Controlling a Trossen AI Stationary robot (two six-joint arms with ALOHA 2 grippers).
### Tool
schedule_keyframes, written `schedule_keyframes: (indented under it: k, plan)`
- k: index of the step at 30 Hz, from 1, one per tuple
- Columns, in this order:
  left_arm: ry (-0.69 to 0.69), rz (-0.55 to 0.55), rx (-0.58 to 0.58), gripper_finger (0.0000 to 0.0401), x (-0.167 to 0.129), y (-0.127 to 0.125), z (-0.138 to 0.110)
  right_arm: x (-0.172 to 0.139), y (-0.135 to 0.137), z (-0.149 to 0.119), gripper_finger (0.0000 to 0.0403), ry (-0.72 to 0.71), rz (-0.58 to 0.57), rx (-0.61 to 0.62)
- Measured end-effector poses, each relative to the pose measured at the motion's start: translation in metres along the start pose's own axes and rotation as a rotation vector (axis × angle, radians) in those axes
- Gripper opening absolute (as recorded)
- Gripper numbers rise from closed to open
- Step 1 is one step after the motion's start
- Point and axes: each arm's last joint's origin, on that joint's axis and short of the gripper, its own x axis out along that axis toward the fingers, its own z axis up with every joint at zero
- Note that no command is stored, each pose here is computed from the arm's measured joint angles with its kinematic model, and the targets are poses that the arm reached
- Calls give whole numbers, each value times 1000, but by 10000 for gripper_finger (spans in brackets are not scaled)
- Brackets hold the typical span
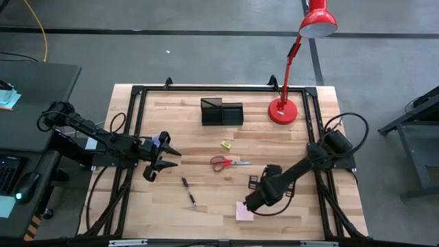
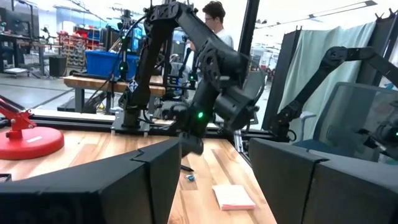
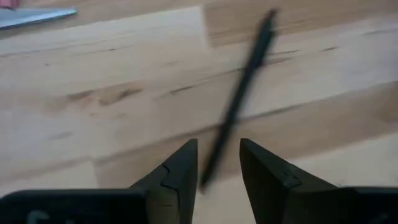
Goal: Pick and place office supplies into organizer
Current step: Put the black pen into the desk organizer
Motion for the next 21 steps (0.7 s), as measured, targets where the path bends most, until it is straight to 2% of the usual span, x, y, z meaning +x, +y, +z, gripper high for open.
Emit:
schedule_keyframes:
  k: [4, 12, 18, 21]
  plan:
    - [1, 0, 0, 182, 0, 0, 0, 21, -2, 0, 113, 66, -43, -15]
    - [0, 0, 0, 182, 0, 0, 0, 36, -18, -2, 113, 12, -72, 17]
    - [7, 1, 1, 182, 0, 0, -1, 37, -19, -4, 113, 5, 36, 34]
    - [9, 1, 1, 182, 0, 0, -1, 36, -20, -2, 113, -4, 37, 33]
